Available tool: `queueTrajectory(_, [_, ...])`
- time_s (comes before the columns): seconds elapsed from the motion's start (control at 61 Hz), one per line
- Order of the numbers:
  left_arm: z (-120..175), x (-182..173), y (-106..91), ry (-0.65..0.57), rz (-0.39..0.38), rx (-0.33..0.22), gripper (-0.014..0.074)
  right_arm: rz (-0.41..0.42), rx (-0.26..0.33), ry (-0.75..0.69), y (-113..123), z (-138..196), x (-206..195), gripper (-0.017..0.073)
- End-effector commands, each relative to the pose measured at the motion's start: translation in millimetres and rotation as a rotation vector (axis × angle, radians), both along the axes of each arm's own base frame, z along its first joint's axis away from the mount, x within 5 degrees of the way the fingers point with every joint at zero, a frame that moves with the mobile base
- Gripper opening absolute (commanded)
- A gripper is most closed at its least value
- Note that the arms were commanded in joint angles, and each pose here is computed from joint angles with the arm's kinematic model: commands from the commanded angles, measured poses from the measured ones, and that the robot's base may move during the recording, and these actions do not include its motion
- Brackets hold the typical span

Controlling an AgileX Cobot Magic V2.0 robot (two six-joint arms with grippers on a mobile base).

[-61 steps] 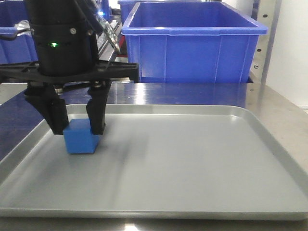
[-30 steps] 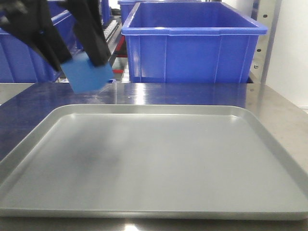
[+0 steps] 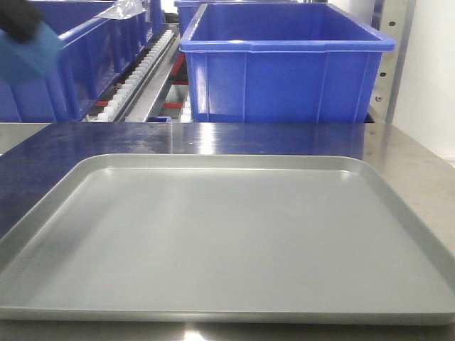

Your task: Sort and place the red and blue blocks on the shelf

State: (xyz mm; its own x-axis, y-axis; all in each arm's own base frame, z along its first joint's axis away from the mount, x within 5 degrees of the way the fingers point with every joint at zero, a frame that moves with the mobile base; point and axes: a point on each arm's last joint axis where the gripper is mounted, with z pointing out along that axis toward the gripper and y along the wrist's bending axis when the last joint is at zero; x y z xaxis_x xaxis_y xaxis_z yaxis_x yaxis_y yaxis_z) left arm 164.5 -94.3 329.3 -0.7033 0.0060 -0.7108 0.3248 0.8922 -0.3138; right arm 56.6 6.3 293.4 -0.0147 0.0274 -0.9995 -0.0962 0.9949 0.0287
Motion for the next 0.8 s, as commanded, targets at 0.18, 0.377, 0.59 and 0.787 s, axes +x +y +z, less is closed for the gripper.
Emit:
queueTrajectory(0.18, [7.7, -28.9, 44.9, -0.351, 0.201, -0.106, 0.0134, -0.012, 0.007, -0.096, -1.0, 15.3, -0.7, 0.0078])
queueTrajectory(0.377, [0.4, -52.1, 66.6, -0.5, 0.282, -0.039, 0.0134, -0.012, 0.007, -0.096, -1.0, 15.3, -0.7, 0.0078])
queueTrajectory(0.59, [-2.9, -73.2, 74.2, -0.592, 0.295, -0.017, 0.0134, -0.012, 0.007, -0.096, -1.0, 15.3, -0.7, 0.0078])
queueTrajectory(0.787, [2.3, -85.2, 78.0, -0.725, 0.298, -0.011, 0.0134, -0.012, 0.007, -0.096, -1.0, 15.3, -0.7, 0.0078])
